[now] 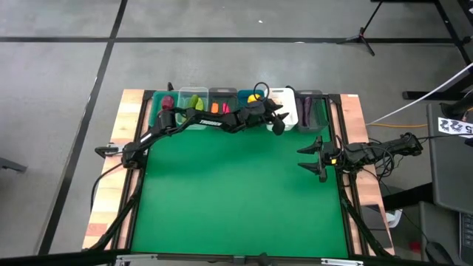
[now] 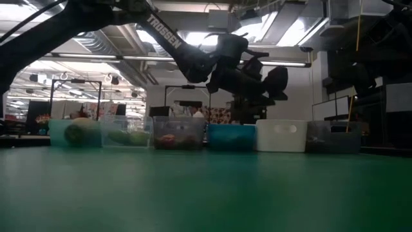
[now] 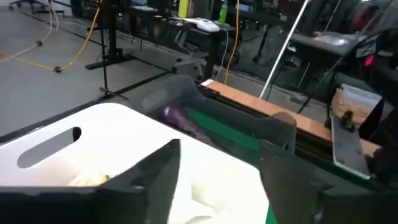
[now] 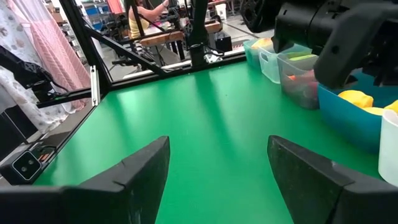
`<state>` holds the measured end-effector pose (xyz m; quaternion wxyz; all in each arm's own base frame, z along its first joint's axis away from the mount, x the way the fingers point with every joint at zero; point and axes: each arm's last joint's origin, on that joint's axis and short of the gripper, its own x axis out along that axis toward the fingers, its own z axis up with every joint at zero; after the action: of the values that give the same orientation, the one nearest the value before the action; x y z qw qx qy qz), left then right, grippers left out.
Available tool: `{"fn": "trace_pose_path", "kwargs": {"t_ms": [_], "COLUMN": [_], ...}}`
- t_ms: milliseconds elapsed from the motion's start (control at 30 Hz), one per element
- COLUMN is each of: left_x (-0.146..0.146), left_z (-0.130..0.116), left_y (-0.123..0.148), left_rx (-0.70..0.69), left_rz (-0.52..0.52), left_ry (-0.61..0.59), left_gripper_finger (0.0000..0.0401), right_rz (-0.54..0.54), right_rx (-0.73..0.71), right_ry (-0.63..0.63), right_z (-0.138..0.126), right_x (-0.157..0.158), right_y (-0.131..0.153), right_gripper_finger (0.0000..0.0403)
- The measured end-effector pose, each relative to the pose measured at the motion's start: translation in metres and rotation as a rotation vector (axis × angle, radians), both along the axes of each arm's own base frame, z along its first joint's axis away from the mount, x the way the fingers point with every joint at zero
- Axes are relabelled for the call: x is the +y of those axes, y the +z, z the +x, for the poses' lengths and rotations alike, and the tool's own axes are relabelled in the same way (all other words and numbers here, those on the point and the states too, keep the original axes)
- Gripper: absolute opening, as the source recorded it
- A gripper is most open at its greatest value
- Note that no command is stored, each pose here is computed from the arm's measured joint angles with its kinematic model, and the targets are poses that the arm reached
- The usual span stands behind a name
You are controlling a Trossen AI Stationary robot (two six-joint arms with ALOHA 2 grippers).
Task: Sort produce into baskets
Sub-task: Return to Home Position
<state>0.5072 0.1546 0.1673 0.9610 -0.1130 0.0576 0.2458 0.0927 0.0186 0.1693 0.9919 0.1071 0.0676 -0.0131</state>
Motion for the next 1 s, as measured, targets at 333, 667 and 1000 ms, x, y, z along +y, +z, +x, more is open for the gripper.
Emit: {"fn": "trace_pose_path", "kwargs": {"t_ms": [333, 667, 1000], "left_x": [-0.005, -0.053, -0.104], "left_z": [0.0, -0.019, -0.123], "left_y": [0.008, 0.108, 0.203], "left_rx": [-0.048, -0.045, 0.067], "left_rz": [-0.077, 0.081, 0.163], "left_ry": [-0.016, -0.242, -0.329], "left_gripper_finger": [0.0294, 0.0296, 0.0296], "right_rz": [-0.001, 0.075, 0.044], "right_rx": [-0.003, -0.045, -0.142], "right_ry": [-0.017, 0.018, 0.09], "right_z": [0.0, 0.001, -0.002], "right_x": [0.0, 0.001, 0.002], "right_y": [0.0, 0.004, 0.022], "right_gripper_finger": [0.0269, 0.0269, 0.0269]}}
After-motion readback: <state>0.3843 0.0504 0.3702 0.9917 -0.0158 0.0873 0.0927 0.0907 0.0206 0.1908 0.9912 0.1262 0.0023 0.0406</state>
